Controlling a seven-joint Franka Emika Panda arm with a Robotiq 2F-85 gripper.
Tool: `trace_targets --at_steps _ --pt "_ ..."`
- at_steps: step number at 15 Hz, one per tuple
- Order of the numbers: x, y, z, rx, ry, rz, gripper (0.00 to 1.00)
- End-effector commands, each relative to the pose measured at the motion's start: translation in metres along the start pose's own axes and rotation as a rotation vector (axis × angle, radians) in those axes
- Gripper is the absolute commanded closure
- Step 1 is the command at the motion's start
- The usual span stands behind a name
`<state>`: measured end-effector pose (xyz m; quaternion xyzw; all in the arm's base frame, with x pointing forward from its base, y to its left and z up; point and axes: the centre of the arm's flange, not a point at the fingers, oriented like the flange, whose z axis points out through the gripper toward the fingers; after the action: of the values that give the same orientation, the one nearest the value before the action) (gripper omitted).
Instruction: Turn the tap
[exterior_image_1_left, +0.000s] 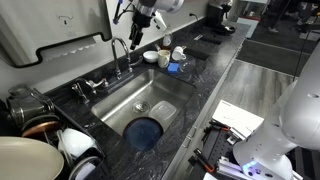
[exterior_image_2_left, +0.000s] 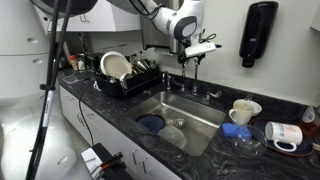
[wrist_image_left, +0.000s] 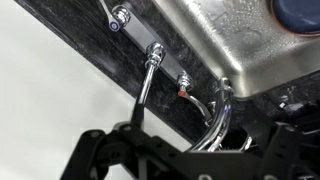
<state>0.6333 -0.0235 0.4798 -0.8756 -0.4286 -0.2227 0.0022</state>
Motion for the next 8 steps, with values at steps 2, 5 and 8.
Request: trace_targets --at_steps 2,5,8 --pt "-0.023 0.039 -0.072 0.044 -0.059 -0.054 0.0" --pt "-0.037 0.058 -0.108 0.019 -0.114 -0.067 0.0" --pt "-0.047 0.071 -0.124 0.006 -0.203 -0.089 0.0"
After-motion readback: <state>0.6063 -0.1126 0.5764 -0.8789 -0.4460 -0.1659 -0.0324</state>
